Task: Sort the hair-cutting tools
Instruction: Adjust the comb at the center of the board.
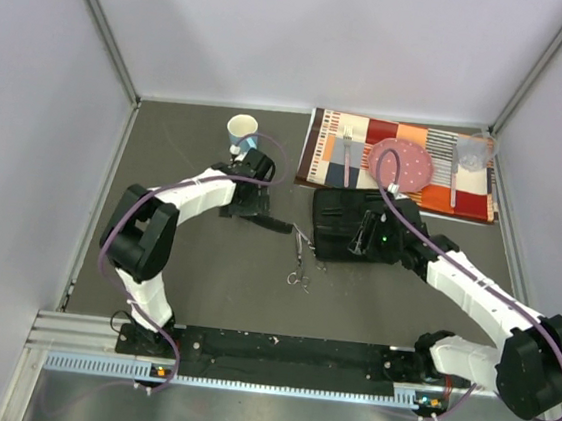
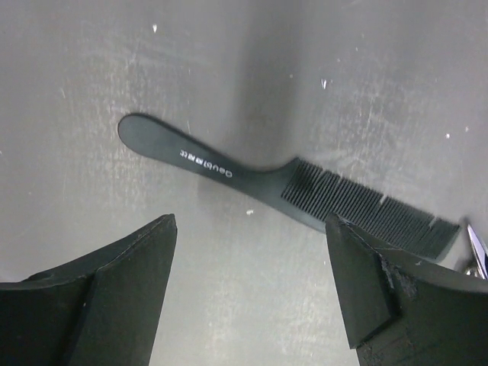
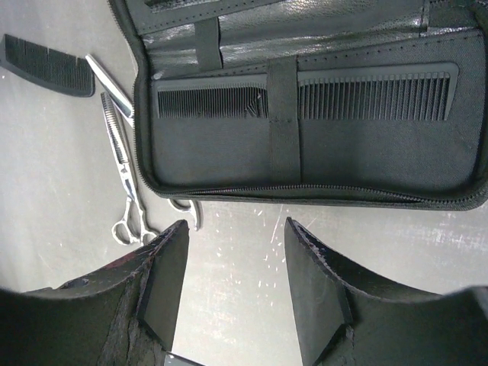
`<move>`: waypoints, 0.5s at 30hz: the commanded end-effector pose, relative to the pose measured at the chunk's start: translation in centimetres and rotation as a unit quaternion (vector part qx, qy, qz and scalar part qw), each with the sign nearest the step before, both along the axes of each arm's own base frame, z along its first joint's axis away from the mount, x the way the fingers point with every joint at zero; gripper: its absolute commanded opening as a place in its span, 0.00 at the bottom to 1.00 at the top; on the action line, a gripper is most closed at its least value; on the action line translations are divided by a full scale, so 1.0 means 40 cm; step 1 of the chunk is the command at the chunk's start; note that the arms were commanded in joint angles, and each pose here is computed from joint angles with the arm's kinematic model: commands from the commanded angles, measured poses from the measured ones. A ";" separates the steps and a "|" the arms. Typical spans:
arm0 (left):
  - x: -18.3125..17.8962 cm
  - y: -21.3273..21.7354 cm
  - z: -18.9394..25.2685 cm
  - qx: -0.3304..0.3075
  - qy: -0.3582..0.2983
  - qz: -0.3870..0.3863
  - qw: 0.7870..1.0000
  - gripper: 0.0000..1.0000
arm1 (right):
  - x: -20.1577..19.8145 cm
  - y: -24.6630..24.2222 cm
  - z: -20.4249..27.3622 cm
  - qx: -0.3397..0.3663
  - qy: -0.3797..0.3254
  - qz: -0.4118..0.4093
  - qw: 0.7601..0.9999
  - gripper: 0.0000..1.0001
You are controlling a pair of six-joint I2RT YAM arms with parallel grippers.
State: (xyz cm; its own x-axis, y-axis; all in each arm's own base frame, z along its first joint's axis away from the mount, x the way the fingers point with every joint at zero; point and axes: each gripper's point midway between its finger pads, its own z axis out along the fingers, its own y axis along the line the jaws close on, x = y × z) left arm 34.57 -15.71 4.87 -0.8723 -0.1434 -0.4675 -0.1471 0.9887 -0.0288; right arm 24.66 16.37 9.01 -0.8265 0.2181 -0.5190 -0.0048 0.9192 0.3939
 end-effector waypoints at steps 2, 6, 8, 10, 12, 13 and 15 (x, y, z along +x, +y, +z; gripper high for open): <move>0.091 0.027 0.030 0.028 -0.059 0.025 0.998 0.82 | 0.049 0.038 0.061 0.017 -0.042 0.015 0.999 0.54; 0.130 0.052 0.035 0.036 -0.066 0.033 0.997 0.73 | 0.049 0.038 0.055 0.013 -0.039 0.017 0.999 0.54; 0.142 0.067 0.035 0.044 -0.063 0.034 0.996 0.67 | 0.049 0.038 0.051 0.011 -0.038 0.017 0.999 0.54; 0.143 0.073 0.023 0.050 -0.056 0.027 0.997 0.62 | 0.049 0.038 0.049 0.011 -0.036 0.016 0.999 0.54; 0.143 0.077 0.000 0.057 -0.047 0.019 0.997 0.60 | 0.047 0.037 0.043 0.010 -0.033 0.015 0.999 0.54; 0.140 0.078 -0.011 0.062 -0.038 0.009 0.997 0.58 | 0.048 0.036 0.042 0.010 -0.033 0.014 0.999 0.53; 0.128 0.089 -0.042 0.077 -0.017 0.007 0.997 0.56 | 0.044 0.035 0.037 0.009 -0.030 0.014 0.999 0.54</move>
State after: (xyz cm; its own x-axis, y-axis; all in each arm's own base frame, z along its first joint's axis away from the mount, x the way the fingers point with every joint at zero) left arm 39.26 -12.56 4.18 -0.8350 -0.1352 -0.5334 -0.1971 0.9785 0.0605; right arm 25.27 16.72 8.73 -0.8291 0.2075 -0.5191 -0.0131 0.9211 0.3890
